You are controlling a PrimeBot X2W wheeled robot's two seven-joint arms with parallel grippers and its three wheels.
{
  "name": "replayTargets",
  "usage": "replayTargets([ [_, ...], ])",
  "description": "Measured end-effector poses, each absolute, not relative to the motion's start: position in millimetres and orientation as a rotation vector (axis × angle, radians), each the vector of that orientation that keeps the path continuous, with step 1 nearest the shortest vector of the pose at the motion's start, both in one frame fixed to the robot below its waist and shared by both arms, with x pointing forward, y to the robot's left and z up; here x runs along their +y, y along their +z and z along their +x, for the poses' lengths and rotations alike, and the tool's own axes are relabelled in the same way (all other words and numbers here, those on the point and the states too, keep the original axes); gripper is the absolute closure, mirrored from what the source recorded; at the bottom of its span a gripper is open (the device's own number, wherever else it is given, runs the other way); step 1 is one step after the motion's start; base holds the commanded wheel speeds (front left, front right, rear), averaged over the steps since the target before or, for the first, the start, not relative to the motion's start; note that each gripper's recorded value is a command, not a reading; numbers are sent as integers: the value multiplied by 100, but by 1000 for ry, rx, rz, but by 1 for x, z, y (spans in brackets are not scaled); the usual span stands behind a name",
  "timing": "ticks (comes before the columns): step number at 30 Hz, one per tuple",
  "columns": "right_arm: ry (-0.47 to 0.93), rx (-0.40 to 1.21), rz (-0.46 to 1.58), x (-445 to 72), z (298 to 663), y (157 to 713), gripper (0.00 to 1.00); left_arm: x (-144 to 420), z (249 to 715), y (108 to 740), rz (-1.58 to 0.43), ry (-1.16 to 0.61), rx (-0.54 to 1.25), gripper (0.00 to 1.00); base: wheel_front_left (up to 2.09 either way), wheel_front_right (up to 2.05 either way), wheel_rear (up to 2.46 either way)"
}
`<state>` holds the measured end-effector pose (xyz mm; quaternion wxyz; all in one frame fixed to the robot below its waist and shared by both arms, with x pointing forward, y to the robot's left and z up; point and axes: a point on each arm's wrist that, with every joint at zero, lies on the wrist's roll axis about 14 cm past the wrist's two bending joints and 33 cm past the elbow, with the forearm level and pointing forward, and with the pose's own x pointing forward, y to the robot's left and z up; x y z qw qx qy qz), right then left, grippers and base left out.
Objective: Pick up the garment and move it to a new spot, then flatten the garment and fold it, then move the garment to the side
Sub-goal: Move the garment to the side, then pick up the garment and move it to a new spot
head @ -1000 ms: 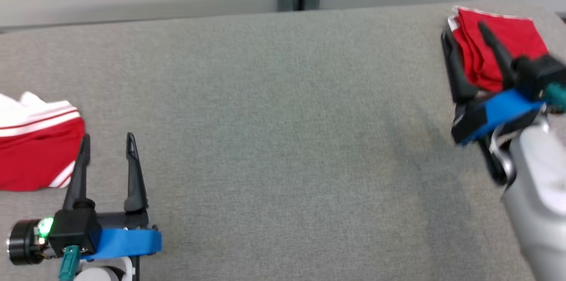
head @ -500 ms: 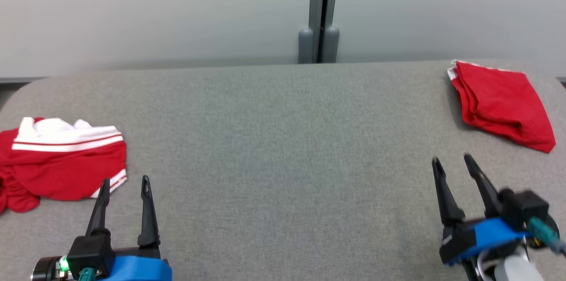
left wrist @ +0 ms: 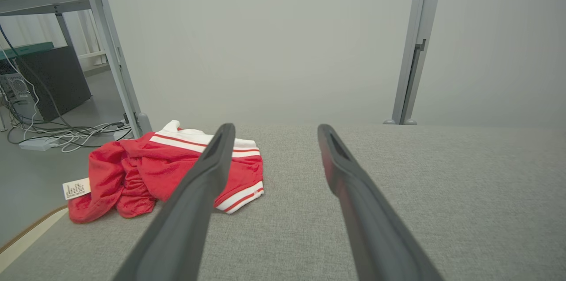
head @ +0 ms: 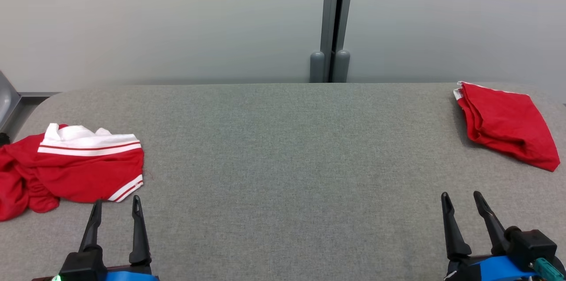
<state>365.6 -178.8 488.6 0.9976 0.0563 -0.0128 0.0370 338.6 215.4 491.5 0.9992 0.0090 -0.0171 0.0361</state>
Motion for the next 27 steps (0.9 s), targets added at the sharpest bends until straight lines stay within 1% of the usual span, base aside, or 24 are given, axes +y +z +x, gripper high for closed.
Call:
replayTargets([
  [15, 95, -24, 116, -170, 367, 488, 0, 225, 335, 490, 25, 94, -28, 0, 0, 0, 0],
  [21, 138, -20, 126, -154, 373, 488, 0, 240, 325, 491, 29, 144, -31, 0, 0, 0, 0],
  [27, 215, -10, 136, -127, 380, 487, 0, 263, 308, 492, 34, 220, -35, 0, 0, 0, 0],
])
